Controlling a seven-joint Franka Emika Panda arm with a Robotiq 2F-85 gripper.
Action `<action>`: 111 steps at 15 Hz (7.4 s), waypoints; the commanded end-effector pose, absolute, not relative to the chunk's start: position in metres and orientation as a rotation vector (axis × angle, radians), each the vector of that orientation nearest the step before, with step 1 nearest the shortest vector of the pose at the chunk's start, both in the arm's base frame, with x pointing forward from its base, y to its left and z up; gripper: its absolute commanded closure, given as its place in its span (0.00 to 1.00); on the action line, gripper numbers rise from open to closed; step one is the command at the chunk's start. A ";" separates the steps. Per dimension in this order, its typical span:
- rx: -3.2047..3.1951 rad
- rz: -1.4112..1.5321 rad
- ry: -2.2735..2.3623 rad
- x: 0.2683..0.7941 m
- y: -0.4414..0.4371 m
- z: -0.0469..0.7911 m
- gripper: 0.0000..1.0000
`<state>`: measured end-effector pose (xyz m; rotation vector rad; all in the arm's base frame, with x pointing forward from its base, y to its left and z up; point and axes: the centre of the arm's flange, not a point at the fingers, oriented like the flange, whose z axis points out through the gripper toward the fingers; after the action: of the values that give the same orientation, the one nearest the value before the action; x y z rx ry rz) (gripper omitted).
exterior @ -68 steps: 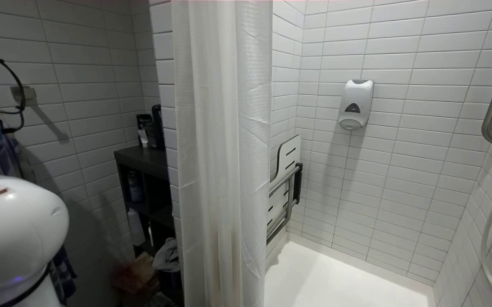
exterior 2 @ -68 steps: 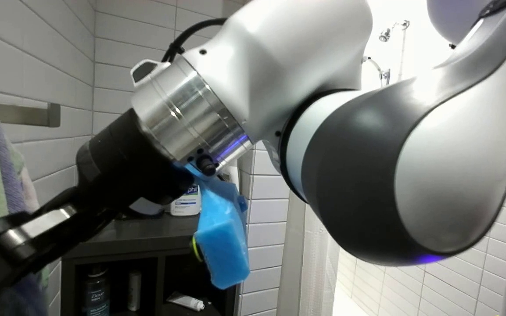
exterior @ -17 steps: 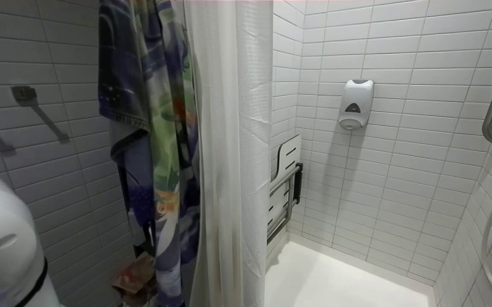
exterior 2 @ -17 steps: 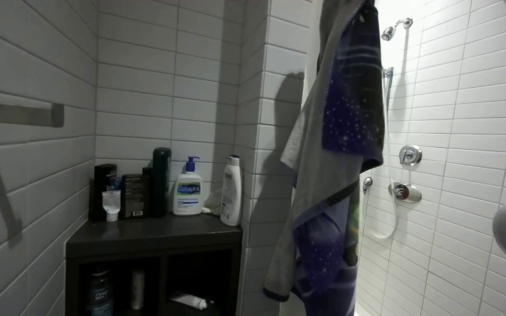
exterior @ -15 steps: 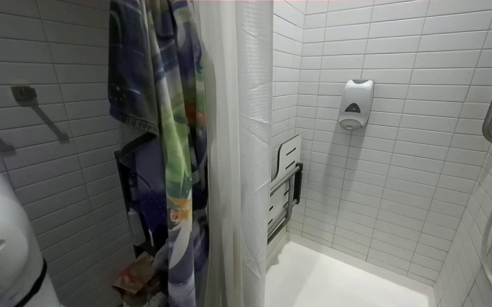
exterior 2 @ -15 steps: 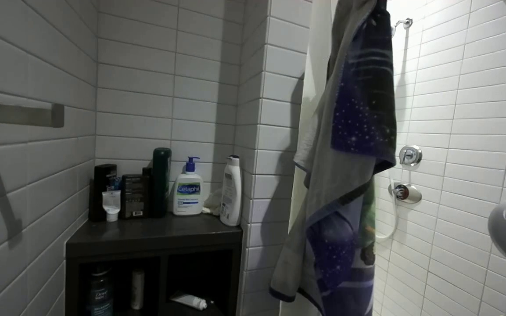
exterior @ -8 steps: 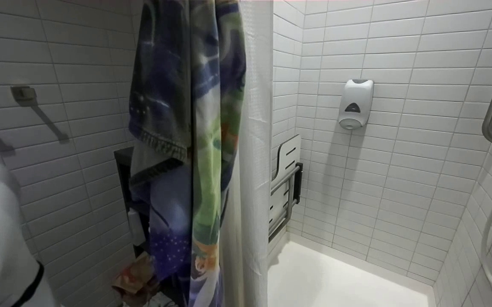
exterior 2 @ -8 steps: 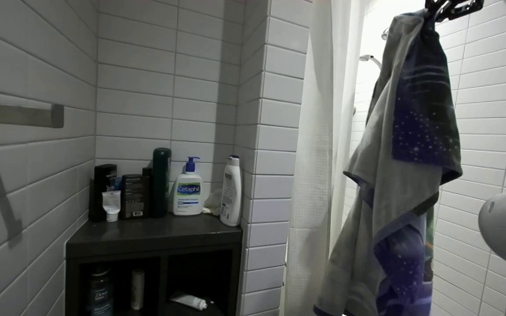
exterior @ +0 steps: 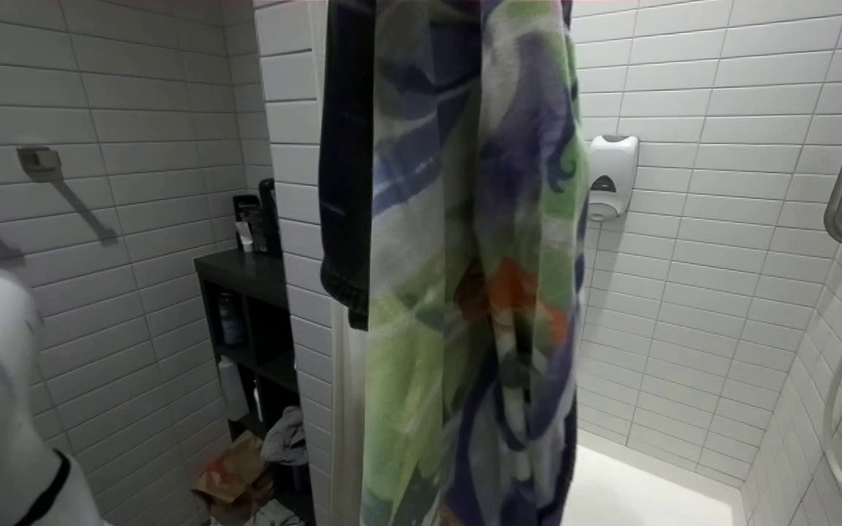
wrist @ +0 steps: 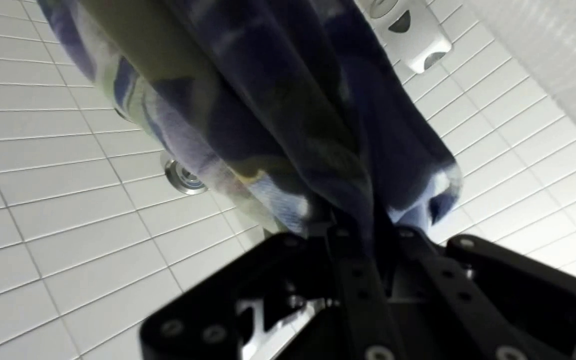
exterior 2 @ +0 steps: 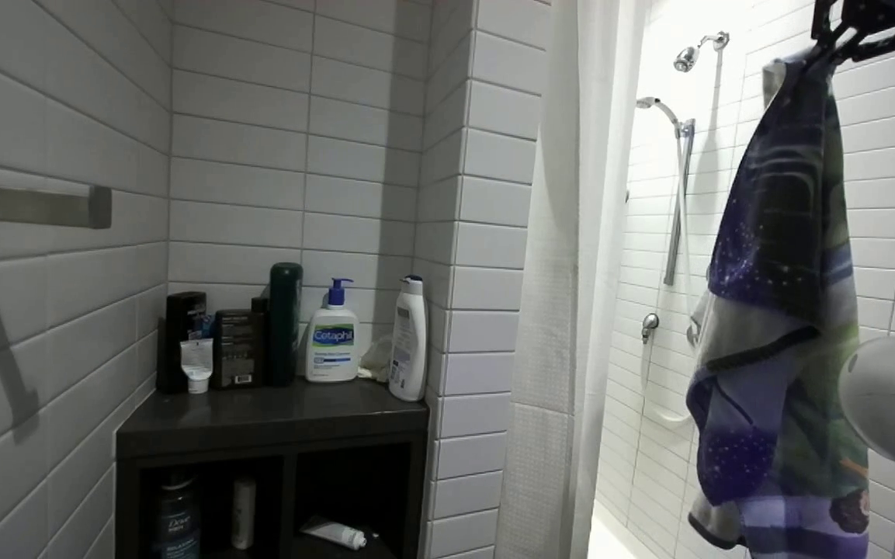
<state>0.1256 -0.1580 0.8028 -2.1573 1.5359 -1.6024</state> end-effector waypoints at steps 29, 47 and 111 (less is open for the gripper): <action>-2.440 -0.823 1.593 0.289 -0.305 0.737 0.97; -2.465 -0.763 1.488 0.286 -0.303 0.738 0.97; -2.528 -0.662 1.459 0.280 -0.300 0.720 0.90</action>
<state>0.2795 -0.2997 0.7200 -2.5283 1.4590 -0.6623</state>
